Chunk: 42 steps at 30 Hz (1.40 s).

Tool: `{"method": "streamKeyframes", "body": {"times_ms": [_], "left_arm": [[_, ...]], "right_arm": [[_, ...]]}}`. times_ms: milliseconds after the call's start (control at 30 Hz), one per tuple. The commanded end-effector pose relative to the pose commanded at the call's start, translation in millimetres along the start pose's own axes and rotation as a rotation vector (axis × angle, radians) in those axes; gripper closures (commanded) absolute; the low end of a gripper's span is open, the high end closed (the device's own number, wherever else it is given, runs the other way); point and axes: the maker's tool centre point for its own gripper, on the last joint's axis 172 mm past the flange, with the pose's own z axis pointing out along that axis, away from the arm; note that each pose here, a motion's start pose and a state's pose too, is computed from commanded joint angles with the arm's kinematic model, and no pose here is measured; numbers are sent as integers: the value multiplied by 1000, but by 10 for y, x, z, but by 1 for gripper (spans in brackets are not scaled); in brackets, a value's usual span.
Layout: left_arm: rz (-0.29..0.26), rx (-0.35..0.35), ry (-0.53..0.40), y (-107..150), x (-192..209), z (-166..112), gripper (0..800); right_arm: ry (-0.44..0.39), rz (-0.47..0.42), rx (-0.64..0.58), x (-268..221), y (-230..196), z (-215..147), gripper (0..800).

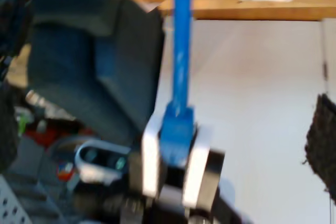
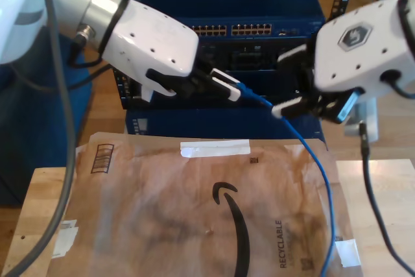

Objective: Grab the cable and plug it in

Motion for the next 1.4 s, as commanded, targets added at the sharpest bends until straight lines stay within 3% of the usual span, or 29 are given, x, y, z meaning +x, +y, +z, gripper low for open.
{"method": "streamKeyframes", "body": {"times_ms": [133,300,400,800,1067,1233,1400], "left_arm": [[-129,53,-120,46,-99,-272,797],[-169,54,-146,112,-41,-457,797],[-196,96,-186,77,-65,-464,797],[-156,208,-276,-215,-364,-490,797],[-189,261,-299,-257,-350,-476,797],[-193,284,-307,-286,-340,-486,797],[-197,323,-390,-321,-480,-628,797]], "right_arm": [[-46,-167,38,-557,-17,-262,28],[-57,-266,64,-723,0,-401,6],[-61,-314,62,-751,67,-404,4],[-79,-487,90,-753,350,-474,8],[-72,-554,210,-702,118,-466,9],[-120,-641,224,-919,225,-271,28],[-122,-661,241,-927,204,-234,38]]}}
